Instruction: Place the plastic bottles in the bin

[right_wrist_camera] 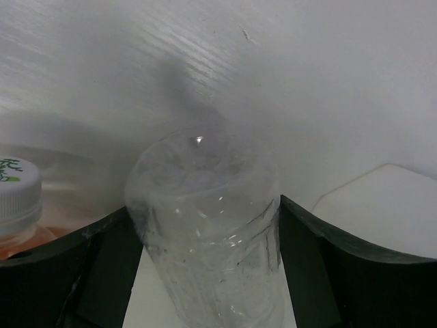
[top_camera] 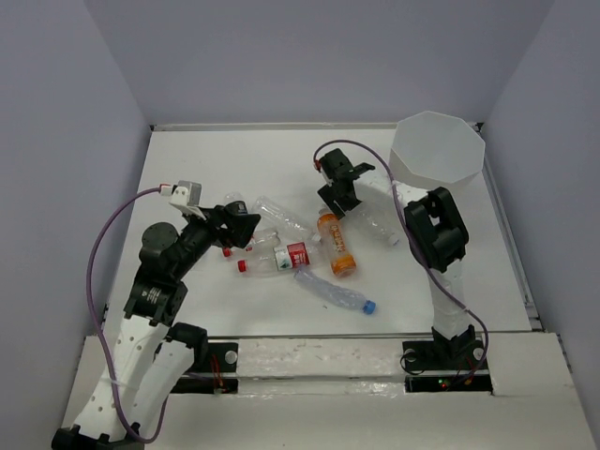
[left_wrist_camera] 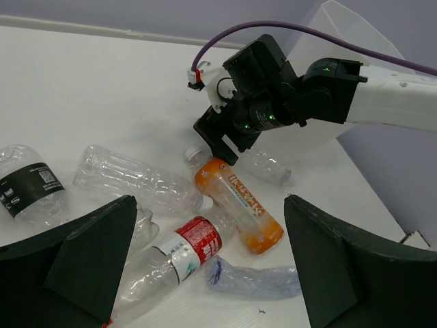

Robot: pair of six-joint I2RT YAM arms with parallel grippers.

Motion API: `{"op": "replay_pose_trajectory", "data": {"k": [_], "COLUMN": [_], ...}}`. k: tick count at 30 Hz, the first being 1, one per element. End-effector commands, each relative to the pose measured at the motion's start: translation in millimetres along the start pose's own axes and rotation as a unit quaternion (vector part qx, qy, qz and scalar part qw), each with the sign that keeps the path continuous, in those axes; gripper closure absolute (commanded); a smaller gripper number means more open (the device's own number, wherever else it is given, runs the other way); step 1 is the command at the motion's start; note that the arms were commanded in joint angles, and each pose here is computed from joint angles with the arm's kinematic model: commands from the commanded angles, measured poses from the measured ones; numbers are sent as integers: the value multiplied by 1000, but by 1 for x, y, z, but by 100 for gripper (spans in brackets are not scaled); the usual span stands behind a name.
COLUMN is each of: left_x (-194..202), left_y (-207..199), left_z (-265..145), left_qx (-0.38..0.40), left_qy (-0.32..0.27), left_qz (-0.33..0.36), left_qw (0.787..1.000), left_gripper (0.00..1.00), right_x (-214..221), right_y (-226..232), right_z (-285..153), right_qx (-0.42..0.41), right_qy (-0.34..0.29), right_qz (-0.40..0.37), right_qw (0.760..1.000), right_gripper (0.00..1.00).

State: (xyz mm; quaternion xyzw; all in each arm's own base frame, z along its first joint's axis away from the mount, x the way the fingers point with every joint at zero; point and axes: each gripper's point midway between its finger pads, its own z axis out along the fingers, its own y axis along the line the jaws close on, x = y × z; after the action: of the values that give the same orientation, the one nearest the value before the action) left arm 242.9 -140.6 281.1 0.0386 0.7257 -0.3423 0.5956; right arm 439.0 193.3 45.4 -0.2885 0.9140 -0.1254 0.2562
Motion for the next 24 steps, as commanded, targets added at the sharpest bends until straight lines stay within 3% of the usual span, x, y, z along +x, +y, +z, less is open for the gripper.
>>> {"op": "replay_pose_trajectory", "data": {"k": [1,5,10,14,19,20,24], "left_x": [1,27,59,75,90,97,110], "left_y": [-13,-16,-24,-33,-45,-50,-58], "left_z": [3,5,5,10,24,26,28], "left_qx": [26,47,70,73,48,44,24], "left_qy": [12,59,115,140,156,163,171], "left_qz": [-28,-67,-112,-114,-99,-97,-113], "left_qw": [999,995,984,981,982,981,978], "left_gripper": [1,1,1,1,1,1,1], "right_x": [-15,-22,-47,-82,-125,-131,-138], "right_y": [-14,-27,-45,-51,-81,-96,-146], "right_z": [-6,-17,-70,-149,-285,-322,-398], "right_qx": [21,46,65,53,2,6,61], "right_qy": [-18,-31,-95,-195,-377,-426,-516], "right_qz": [0,7,34,53,116,139,197], "right_qw": [1000,998,993,978,919,894,831], "right_gripper": [23,44,48,51,54,54,54]}}
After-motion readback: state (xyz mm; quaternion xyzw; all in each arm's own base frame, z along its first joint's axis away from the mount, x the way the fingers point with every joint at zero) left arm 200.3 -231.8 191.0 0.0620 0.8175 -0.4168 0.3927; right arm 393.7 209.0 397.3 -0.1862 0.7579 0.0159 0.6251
